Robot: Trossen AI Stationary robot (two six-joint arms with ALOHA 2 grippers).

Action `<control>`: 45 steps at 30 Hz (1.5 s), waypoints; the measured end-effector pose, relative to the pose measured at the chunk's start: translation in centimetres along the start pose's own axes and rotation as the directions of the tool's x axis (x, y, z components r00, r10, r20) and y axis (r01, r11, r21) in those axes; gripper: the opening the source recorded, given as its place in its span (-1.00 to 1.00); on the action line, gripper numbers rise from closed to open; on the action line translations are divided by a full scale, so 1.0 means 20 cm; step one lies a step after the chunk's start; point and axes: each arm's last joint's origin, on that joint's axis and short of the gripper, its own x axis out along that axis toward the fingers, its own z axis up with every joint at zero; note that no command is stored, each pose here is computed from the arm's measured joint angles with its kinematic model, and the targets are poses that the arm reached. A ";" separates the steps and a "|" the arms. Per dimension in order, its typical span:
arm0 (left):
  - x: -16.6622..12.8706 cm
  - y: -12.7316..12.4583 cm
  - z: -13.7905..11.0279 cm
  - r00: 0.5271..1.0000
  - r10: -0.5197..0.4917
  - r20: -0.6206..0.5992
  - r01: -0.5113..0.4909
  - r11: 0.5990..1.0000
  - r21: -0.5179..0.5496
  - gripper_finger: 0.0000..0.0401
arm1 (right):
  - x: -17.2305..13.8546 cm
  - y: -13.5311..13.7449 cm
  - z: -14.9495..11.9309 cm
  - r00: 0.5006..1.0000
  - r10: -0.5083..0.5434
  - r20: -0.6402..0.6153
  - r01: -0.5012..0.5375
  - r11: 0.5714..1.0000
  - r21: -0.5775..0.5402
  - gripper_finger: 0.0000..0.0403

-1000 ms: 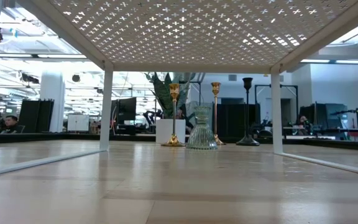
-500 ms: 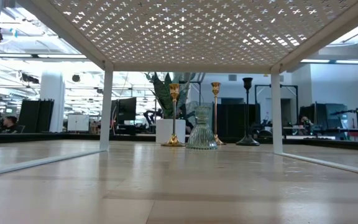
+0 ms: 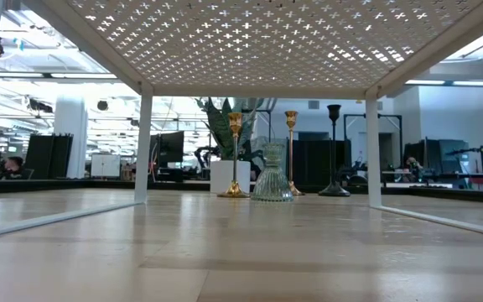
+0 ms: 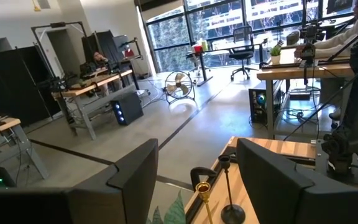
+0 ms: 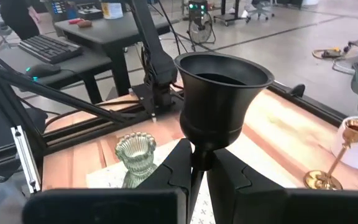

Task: Pick & Place candle stick holders
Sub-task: Put the bottom black candle holder on the shelf

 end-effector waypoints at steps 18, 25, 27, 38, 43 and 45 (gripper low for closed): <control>0.00 0.00 0.00 1.000 -0.002 -0.006 0.002 1.000 0.003 0.09 | 0.06 -0.03 0.00 0.998 0.030 -0.055 -0.029 0.999 0.018 -0.91; 0.00 0.00 -0.01 1.000 -0.003 -0.008 0.003 1.000 0.004 0.09 | 0.09 -0.05 0.00 0.995 0.033 -0.092 -0.033 0.999 0.001 -0.91; 0.00 0.00 -0.01 1.000 -0.004 -0.012 0.004 1.000 0.006 0.09 | 0.11 -0.06 0.00 0.994 0.042 -0.103 -0.042 0.999 0.006 -0.91; 0.03 -0.03 -0.03 0.999 -0.012 -0.046 0.013 1.000 0.020 0.09 | 0.13 -0.07 0.01 0.990 0.061 -0.124 -0.060 0.998 0.009 -0.84; 0.07 -0.05 -0.05 0.997 -0.020 -0.069 0.022 0.999 0.031 0.09 | 0.12 -0.07 0.00 0.989 0.072 -0.132 -0.071 0.997 0.008 -0.79; 0.08 -0.06 -0.06 0.997 -0.018 -0.074 0.021 0.999 0.034 0.09 | 0.12 -0.07 0.00 0.987 0.082 -0.139 -0.081 0.997 0.009 -0.75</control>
